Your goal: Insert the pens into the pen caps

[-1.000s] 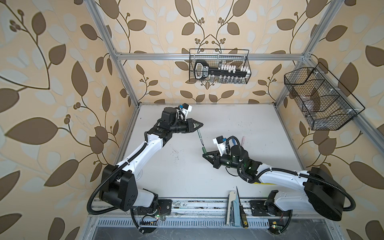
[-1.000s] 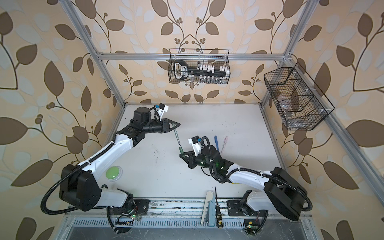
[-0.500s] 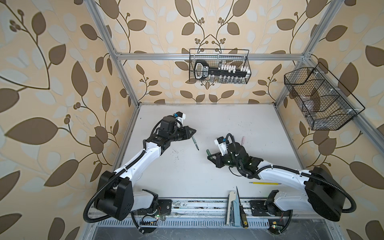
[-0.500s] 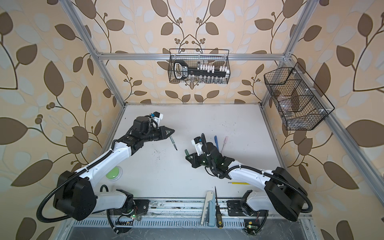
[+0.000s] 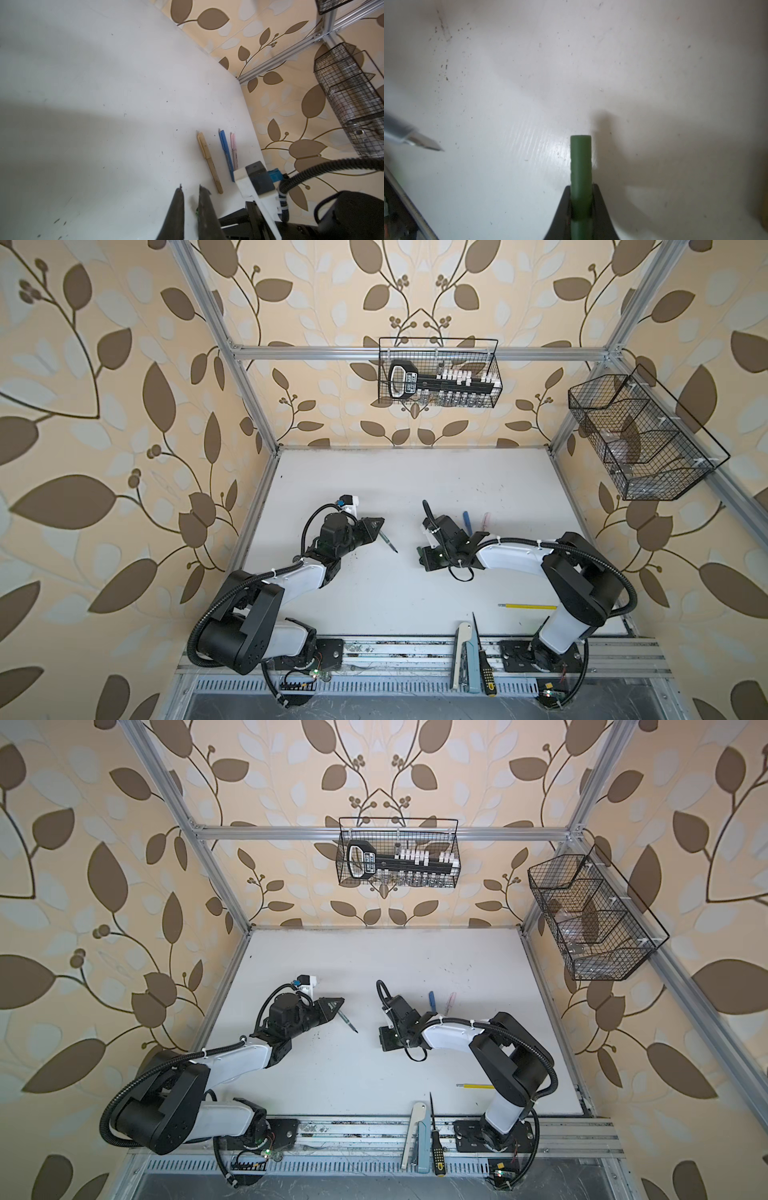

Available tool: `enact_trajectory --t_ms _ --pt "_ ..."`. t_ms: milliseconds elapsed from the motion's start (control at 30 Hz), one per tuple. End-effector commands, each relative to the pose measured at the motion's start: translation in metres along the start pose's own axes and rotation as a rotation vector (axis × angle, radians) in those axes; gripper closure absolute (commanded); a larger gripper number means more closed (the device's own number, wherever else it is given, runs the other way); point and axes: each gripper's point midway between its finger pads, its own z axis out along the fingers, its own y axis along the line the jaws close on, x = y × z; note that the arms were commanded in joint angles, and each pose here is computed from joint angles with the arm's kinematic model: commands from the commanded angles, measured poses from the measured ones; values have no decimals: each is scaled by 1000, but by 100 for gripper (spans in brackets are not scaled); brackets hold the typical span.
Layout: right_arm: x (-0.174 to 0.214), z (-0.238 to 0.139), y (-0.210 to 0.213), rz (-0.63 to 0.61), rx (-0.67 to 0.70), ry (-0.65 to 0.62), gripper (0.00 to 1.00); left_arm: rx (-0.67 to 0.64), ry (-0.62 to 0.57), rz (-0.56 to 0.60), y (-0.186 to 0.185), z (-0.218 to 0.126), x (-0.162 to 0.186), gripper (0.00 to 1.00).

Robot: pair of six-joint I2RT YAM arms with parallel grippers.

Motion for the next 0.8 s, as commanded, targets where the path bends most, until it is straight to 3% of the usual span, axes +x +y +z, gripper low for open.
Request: enact_trajectory --t_ms 0,200,400,433,467,500,600,700,767 --pt "0 -1 -12 -24 70 23 83 65 -105 18 -12 2 -16 100" --pt "-10 -15 -12 -42 86 -2 68 -50 -66 9 21 17 21 100" --pt "-18 -38 -3 -70 56 -51 58 -52 -73 -42 37 26 41 100" --pt "-19 -42 3 -82 35 -62 57 -56 -75 -51 40 27 43 98" --pt "-19 -46 11 -93 9 -73 56 -60 -74 -61 44 28 45 87" --pt "-19 -48 19 -101 -20 -80 56 -62 -72 -70 47 29 48 82" --pt "-18 -51 40 -114 -91 -84 57 -87 -69 -90 56 29 53 78" --pt "-15 -47 67 -111 -196 -94 61 -147 -62 -90 66 26 55 60" --pt "-10 -40 84 -117 -248 -77 63 -185 -56 -80 69 24 54 59"
